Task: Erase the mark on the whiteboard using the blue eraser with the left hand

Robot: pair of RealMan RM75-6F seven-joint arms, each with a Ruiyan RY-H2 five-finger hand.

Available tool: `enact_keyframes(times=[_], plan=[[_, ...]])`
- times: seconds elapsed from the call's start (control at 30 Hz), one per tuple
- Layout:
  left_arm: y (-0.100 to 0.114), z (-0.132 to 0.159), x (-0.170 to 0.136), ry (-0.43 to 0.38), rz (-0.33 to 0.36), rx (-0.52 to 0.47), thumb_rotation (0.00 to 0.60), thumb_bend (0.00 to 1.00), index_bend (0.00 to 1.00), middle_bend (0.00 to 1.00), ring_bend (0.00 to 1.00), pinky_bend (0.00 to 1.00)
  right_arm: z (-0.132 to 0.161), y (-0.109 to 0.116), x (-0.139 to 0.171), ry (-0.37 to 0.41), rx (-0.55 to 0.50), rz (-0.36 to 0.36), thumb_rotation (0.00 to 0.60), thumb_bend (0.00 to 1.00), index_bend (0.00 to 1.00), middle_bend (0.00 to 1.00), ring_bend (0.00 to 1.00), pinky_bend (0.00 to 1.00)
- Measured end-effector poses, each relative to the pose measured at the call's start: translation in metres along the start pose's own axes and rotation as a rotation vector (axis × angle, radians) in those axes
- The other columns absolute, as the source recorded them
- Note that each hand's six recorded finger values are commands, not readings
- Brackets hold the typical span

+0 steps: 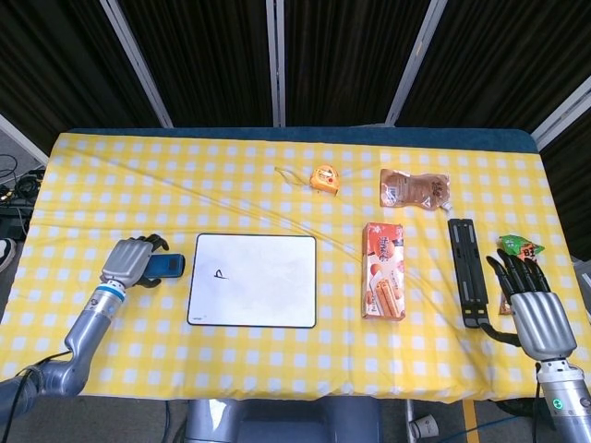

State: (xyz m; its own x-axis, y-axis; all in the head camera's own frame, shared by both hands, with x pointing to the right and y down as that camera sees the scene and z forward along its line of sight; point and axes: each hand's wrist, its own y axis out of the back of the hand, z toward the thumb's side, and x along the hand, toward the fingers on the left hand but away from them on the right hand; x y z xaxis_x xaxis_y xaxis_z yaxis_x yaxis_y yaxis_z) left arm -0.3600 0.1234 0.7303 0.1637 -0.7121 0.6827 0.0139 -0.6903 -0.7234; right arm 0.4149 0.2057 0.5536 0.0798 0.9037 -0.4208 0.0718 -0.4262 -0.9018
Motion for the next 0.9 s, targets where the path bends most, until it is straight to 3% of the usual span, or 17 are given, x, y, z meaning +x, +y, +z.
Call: enact_keyframes(times=[0.27, 0.6, 0.9], plan=[[-0.002, 0.0, 0.005, 0.021, 0.008, 0.004, 0.6, 0.2, 0.36, 0.26, 0.33, 0.38, -0.001, 0.0, -0.001, -0.002, 0.001, 0.001, 0.6, 0.0, 0.0, 0.0, 0.0, 0.0], [-0.003, -0.003, 0.006, 0.046, -0.008, 0.003, 0.6, 0.22, 0.52, 0.39, 0.46, 0.52, -0.002, -0.003, -0.001, -0.005, 0.004, 0.007, 0.6, 0.0, 0.0, 0.0, 0.0, 0.0], [0.014, 0.01, 0.0, 0.008, 0.017, -0.04, 0.6, 0.22, 0.53, 0.39, 0.47, 0.52, -0.003, -0.002, -0.001, -0.009, 0.001, 0.007, 0.6, 0.0, 0.0, 0.0, 0.0, 0.0]])
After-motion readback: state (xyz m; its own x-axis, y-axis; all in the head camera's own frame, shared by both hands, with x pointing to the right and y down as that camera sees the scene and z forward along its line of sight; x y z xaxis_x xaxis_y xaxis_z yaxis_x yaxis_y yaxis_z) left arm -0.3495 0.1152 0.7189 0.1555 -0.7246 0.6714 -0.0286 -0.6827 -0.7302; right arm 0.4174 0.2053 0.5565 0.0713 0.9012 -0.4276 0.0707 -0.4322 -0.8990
